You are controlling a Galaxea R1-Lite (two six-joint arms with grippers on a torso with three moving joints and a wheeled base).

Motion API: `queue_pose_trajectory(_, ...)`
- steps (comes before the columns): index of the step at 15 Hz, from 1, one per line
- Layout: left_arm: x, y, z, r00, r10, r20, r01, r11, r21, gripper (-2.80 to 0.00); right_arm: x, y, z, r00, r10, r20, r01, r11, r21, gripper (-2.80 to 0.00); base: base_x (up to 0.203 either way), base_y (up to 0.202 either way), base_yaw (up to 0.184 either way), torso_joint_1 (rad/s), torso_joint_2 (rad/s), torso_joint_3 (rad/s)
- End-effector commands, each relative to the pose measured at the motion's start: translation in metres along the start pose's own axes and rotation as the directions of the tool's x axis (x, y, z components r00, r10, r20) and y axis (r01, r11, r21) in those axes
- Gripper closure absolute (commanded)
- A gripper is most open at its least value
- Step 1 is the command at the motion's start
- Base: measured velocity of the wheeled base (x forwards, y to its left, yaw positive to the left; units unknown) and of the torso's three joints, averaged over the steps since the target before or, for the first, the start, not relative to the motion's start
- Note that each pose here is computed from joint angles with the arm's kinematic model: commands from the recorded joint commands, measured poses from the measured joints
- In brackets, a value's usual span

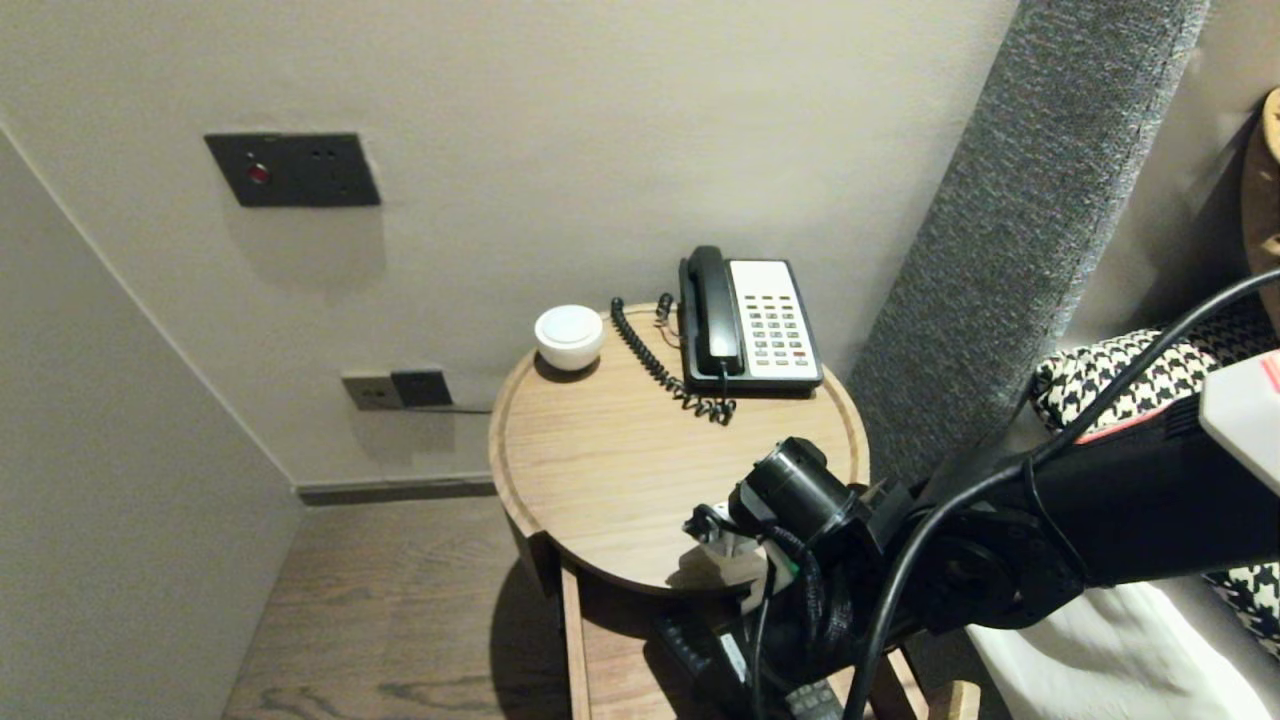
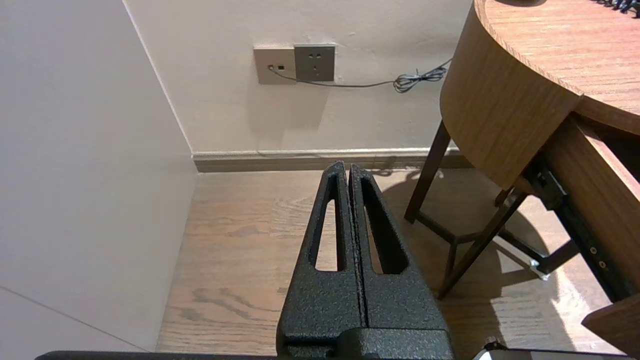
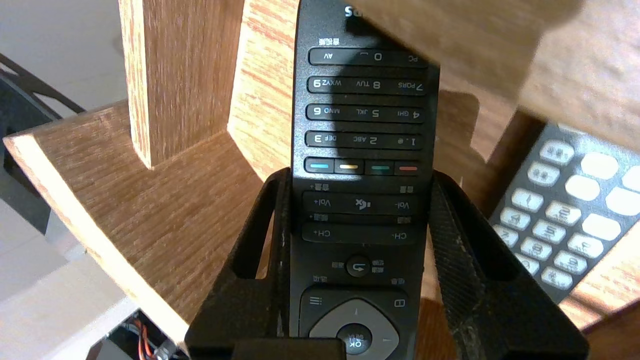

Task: Put the remote controls on the table in the drawer one by one

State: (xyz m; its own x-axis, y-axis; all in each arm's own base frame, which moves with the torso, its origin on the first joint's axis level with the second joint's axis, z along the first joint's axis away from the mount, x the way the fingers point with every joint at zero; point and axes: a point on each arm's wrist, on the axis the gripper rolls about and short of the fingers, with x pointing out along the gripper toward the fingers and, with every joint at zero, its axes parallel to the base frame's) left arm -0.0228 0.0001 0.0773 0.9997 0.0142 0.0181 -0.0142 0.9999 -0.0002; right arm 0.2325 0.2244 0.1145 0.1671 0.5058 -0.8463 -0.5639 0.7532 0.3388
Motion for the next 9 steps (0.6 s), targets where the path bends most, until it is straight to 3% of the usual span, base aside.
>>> queue_pose_trajectory(1,0.000,0.000,0.000,1.000,0.001,0.000,-0.001,1.000,0.000,0.00,0.002,-0.002,0.003,1.000,-0.001,0.001,0.001,1.000,0.007,0.00,0.000,0.000,0.000,0.000,0.00,0.000)
queue_pose_trajectory(9,0.000,0.000,0.000,1.000,0.001,0.000,-0.001,1.000,0.000,0.00,0.005,0.002,0.014,0.999,0.004,0.034,-0.003,1.000,-0.005,0.00,0.000,0.000,0.000,0.000,0.00,0.000)
